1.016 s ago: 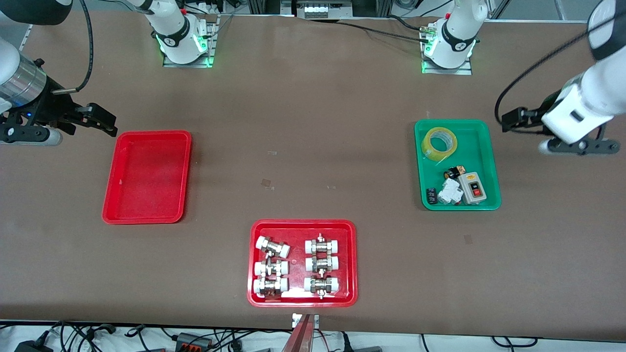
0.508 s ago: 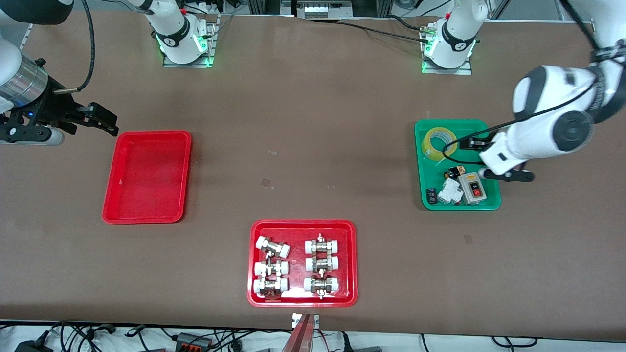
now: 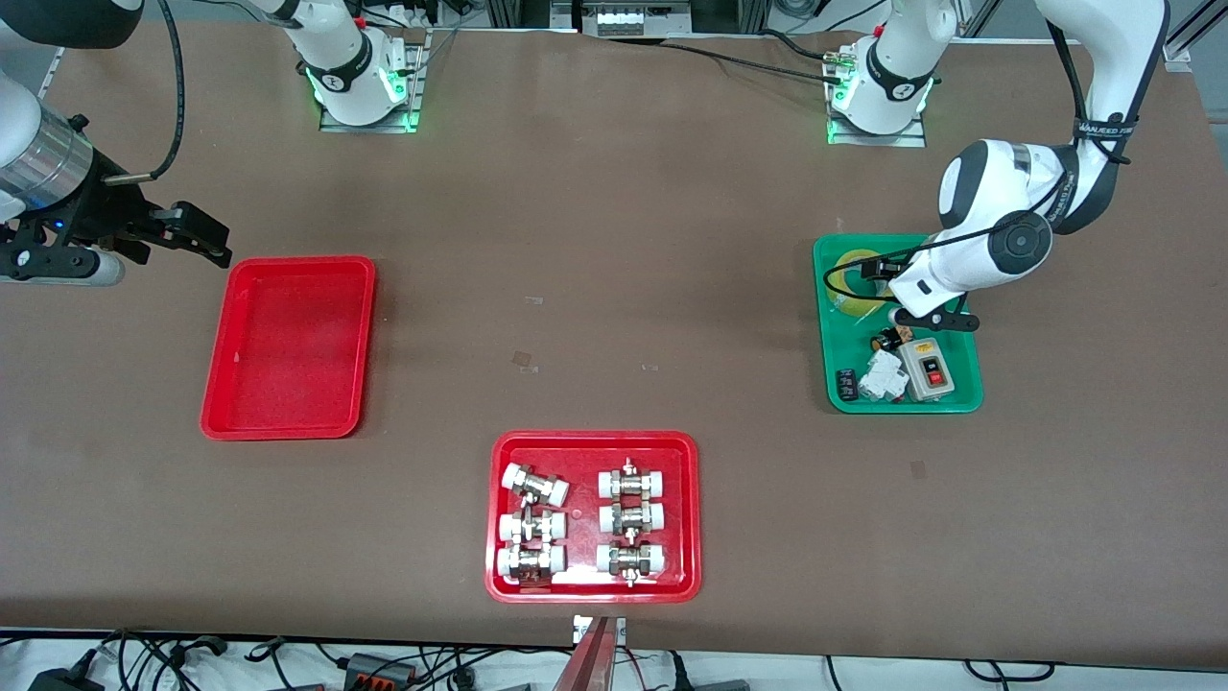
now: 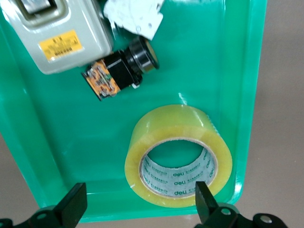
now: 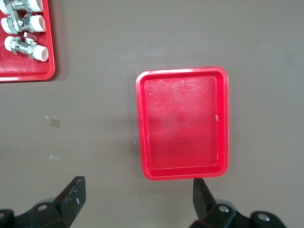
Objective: Left arm passes tape to right arm into tray
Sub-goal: 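Move the left gripper down over the tape roll in the green tray, then close the left gripper on the rim of the tape roll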
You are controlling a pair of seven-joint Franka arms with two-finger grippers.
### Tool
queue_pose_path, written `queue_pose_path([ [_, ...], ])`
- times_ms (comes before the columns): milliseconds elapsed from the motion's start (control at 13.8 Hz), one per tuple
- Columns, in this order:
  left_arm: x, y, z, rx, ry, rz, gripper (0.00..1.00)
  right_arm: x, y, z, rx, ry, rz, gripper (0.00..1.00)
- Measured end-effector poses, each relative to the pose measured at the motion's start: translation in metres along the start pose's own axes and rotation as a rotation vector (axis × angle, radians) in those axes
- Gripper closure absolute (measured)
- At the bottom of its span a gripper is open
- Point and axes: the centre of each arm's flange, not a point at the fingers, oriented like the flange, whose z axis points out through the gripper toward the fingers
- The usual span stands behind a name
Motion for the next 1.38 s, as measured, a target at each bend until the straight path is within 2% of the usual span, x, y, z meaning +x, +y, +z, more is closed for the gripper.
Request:
queue_pose_path([
  [508, 0.004, -0.003, 0.034, -0.016, -0.022, -0.006, 0.00, 0.000, 0.001, 0.000, 0.000, -0.001, 0.002, 0.00],
  [798, 0.005, -0.003, 0.042, -0.019, -0.011, -0.006, 0.06, 0.000, 0.001, 0.000, 0.000, -0.001, 0.003, 0.00],
  [870, 0.005, -0.003, 0.043, -0.019, -0.010, -0.006, 0.14, 0.000, 0.001, 0.000, 0.000, -0.001, 0.003, 0.00],
  [1088, 0.003, -0.003, 0.047, -0.020, -0.006, -0.006, 0.46, 0.000, 0.001, 0.000, 0.000, -0.001, 0.003, 0.00],
  [1233, 0.002, -0.003, 0.048, -0.020, -0.006, -0.006, 0.49, 0.000, 0.001, 0.000, 0.000, -0.001, 0.003, 0.00],
  [1378, 0.002, -0.007, 0.047, -0.019, -0.005, -0.011, 0.69, 0.000, 0.001, 0.000, 0.000, -0.001, 0.004, 0.00],
])
